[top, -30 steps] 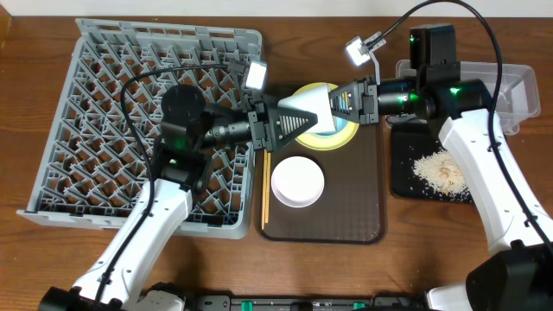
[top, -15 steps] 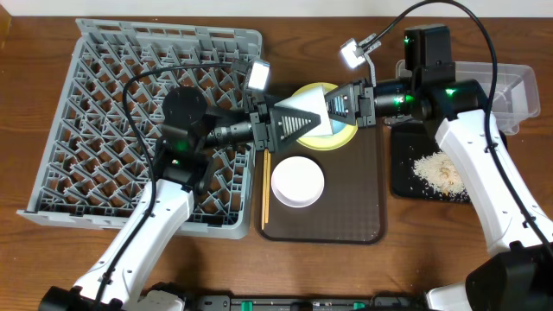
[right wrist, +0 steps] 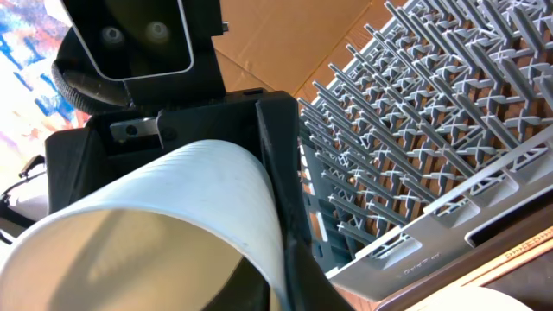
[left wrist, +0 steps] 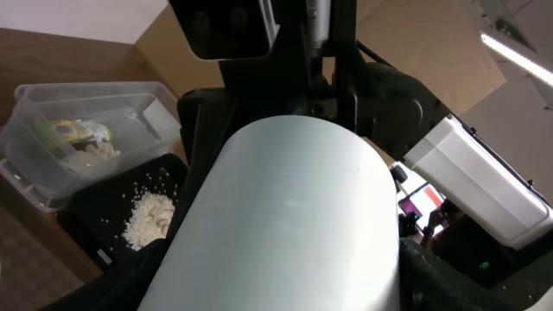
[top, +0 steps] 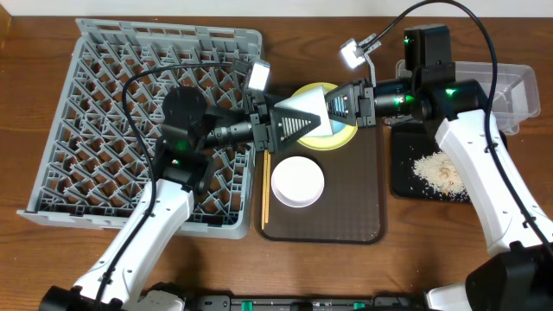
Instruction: Sort waste into correct bins and load items into the dishwasher
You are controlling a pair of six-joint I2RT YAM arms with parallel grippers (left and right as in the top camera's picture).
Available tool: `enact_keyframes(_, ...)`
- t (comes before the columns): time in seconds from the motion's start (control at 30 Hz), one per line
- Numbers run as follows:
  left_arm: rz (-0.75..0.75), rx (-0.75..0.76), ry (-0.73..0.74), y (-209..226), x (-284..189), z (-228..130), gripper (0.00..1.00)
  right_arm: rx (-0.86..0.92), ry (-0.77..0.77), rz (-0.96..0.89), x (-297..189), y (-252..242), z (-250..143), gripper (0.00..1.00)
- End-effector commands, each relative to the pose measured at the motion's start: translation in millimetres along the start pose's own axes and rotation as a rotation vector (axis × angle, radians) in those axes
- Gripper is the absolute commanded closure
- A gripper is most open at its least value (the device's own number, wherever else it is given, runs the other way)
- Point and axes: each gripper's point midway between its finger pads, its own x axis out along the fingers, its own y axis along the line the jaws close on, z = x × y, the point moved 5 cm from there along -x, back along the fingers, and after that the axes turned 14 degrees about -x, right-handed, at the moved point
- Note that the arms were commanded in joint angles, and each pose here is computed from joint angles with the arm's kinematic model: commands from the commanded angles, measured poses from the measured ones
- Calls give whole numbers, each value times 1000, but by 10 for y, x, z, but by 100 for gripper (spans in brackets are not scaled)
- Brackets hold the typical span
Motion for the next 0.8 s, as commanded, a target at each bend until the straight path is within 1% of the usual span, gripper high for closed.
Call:
enact_keyframes(0.0,-14,86,2,-52,49,7,67,14,26,13,114,27,-42,85)
enact_keyframes(0.1,5,84,12,1,49,-17,73,15,26,-9,99,-5,-43,76)
enact_keyframes(0.13,14,87,16,26,48,-29,74,17,27,-23,90,-24,-44,75)
enact_keyframes(0.23,86,60,8,196,15,-48,85,28,22,-74,25,-101,-46,68)
enact_keyframes(0.27,107,56,-3,239,-6,-36,86,34,22,-94,1,-131,-52,66)
enact_keyframes(0.4,178,38,-45,384,-117,26,92,60,19,-178,-112,-254,-71,63)
enact_keyframes(0.53,201,43,-78,432,-233,108,94,107,41,-313,-227,-421,-148,56)
enact_keyframes(0.67,235,38,-108,507,-367,174,94,160,99,-487,-369,-603,-296,56)
enact_keyframes(0.77,281,28,-116,608,-485,178,94,170,130,-567,-464,-681,-363,55)
